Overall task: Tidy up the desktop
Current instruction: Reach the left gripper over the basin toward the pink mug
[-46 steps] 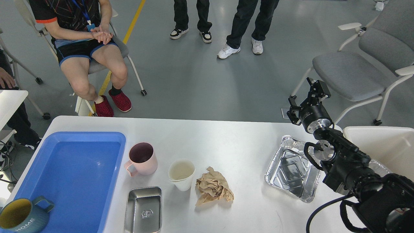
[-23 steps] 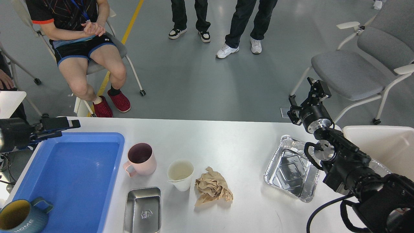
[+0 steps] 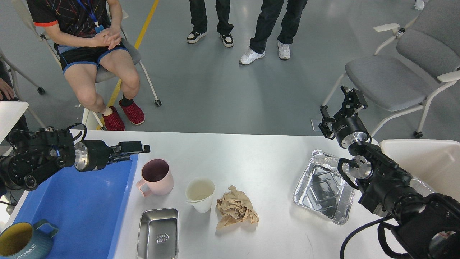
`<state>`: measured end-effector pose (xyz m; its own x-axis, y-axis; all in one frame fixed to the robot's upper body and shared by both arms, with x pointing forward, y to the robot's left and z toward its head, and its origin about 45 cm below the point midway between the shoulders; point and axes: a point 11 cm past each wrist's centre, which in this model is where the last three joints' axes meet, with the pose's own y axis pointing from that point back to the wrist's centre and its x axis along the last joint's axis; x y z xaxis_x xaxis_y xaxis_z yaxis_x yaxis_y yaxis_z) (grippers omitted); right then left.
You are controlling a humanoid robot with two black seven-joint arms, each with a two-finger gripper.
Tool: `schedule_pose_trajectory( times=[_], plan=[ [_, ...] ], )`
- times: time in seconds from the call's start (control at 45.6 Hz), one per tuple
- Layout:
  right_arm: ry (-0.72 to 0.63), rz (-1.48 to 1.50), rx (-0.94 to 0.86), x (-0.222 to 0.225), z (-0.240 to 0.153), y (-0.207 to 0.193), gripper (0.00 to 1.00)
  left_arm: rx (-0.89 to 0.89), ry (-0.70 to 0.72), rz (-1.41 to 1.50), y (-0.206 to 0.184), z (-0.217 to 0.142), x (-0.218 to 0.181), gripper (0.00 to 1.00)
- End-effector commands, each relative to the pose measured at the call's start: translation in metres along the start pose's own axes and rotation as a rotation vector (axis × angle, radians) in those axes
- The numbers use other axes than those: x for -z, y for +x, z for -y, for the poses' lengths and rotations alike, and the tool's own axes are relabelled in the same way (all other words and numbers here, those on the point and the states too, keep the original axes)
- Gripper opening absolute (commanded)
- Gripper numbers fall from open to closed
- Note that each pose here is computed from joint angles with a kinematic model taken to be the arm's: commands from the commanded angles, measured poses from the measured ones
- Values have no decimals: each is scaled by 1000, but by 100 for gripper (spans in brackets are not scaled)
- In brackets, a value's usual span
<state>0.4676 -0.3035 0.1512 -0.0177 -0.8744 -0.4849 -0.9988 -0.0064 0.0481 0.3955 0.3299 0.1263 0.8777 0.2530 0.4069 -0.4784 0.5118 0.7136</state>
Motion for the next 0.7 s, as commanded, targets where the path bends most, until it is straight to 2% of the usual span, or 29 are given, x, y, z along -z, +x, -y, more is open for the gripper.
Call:
schedule_pose_trajectory(
  times=[0.0, 0.176, 0.263, 0.461, 0.68],
  plan=[
    [1, 0, 1, 1, 0, 0, 100, 41, 53, 35, -11, 6, 10, 97],
    [2, 1, 4, 1, 1, -2, 100, -1, 107, 38, 3, -4, 24, 97],
    [1, 1, 3, 1, 1, -2, 100, -8, 85, 42, 6, 2, 16, 97],
    [3, 0, 3, 2, 2, -2, 100, 8, 13, 53, -2, 18, -1, 96],
    [5, -4, -1, 4, 1, 1, 100, 39, 49, 76, -11, 22, 4, 96]
  ],
)
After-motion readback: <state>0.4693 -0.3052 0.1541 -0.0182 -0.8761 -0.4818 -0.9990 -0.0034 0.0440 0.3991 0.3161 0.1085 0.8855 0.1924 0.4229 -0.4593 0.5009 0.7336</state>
